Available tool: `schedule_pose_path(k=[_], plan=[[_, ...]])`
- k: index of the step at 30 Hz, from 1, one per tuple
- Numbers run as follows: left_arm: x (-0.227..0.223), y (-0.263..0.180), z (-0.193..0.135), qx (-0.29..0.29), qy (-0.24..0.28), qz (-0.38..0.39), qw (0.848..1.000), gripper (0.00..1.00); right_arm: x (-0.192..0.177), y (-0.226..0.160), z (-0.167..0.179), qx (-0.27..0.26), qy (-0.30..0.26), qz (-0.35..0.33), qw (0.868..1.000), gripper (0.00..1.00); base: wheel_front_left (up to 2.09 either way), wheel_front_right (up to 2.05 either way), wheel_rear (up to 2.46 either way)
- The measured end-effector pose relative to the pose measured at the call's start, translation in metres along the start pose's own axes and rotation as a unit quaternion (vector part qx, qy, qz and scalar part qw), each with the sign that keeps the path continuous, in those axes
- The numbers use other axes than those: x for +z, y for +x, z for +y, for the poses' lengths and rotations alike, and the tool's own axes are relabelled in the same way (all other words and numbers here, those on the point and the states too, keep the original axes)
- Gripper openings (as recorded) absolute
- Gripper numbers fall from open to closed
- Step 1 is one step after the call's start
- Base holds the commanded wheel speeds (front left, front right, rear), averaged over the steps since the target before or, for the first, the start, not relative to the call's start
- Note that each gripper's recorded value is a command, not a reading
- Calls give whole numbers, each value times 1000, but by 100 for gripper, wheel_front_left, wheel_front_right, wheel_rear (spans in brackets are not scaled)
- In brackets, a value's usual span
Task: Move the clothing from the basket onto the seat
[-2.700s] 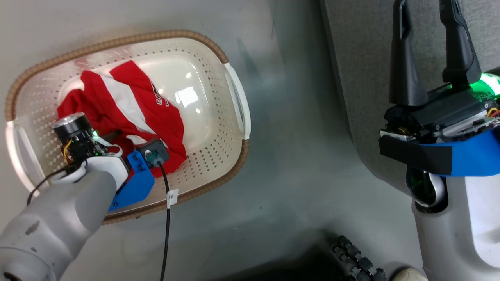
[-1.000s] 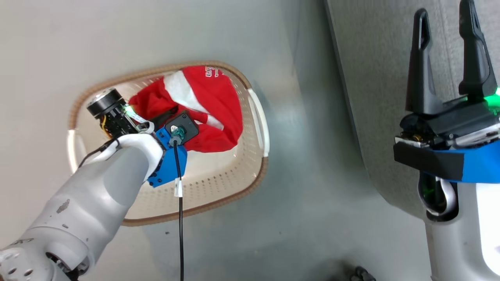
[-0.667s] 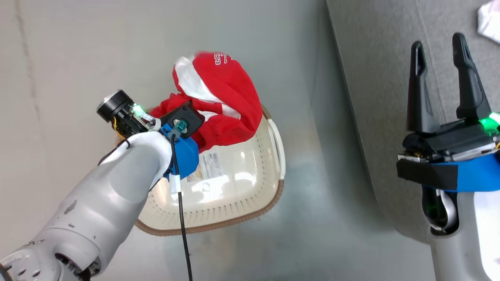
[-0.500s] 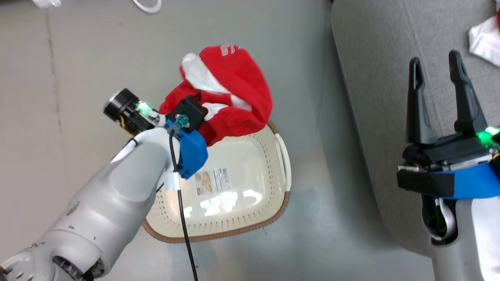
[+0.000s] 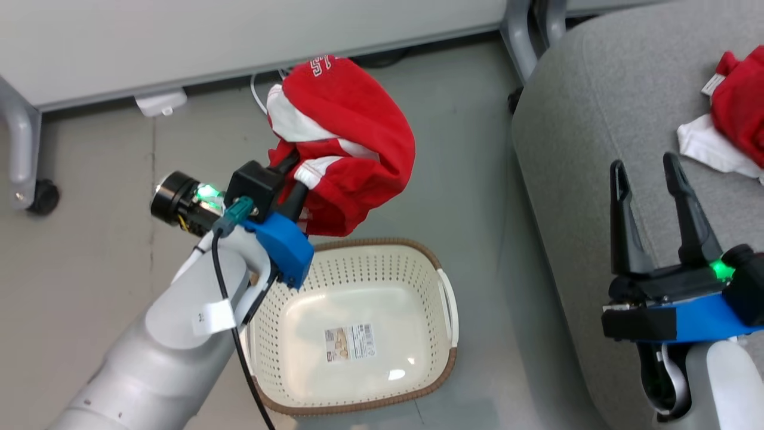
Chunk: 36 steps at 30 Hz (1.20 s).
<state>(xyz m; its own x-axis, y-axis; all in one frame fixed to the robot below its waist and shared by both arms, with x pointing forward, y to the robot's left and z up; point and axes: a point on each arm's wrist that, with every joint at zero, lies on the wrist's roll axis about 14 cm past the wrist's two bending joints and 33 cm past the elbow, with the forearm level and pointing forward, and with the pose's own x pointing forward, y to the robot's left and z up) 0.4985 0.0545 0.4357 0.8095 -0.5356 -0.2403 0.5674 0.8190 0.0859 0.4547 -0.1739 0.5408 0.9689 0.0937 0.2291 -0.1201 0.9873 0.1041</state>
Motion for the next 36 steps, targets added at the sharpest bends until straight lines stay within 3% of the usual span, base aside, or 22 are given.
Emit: schedule_pose_path(k=[20,30,36], plan=[[72,-86,-37,36,-32,-134,990,0,35,-65,15,-5,23,-15,1000,100,0,0,0],[78,-105,-41,42,-30,-155,987,0,34,-70,23,6,29,-13,999,100,0,0,0],[83,-108,-38,44,-27,-161,986,0,28,-65,43,42,31,-3,999,100,0,0,0]])
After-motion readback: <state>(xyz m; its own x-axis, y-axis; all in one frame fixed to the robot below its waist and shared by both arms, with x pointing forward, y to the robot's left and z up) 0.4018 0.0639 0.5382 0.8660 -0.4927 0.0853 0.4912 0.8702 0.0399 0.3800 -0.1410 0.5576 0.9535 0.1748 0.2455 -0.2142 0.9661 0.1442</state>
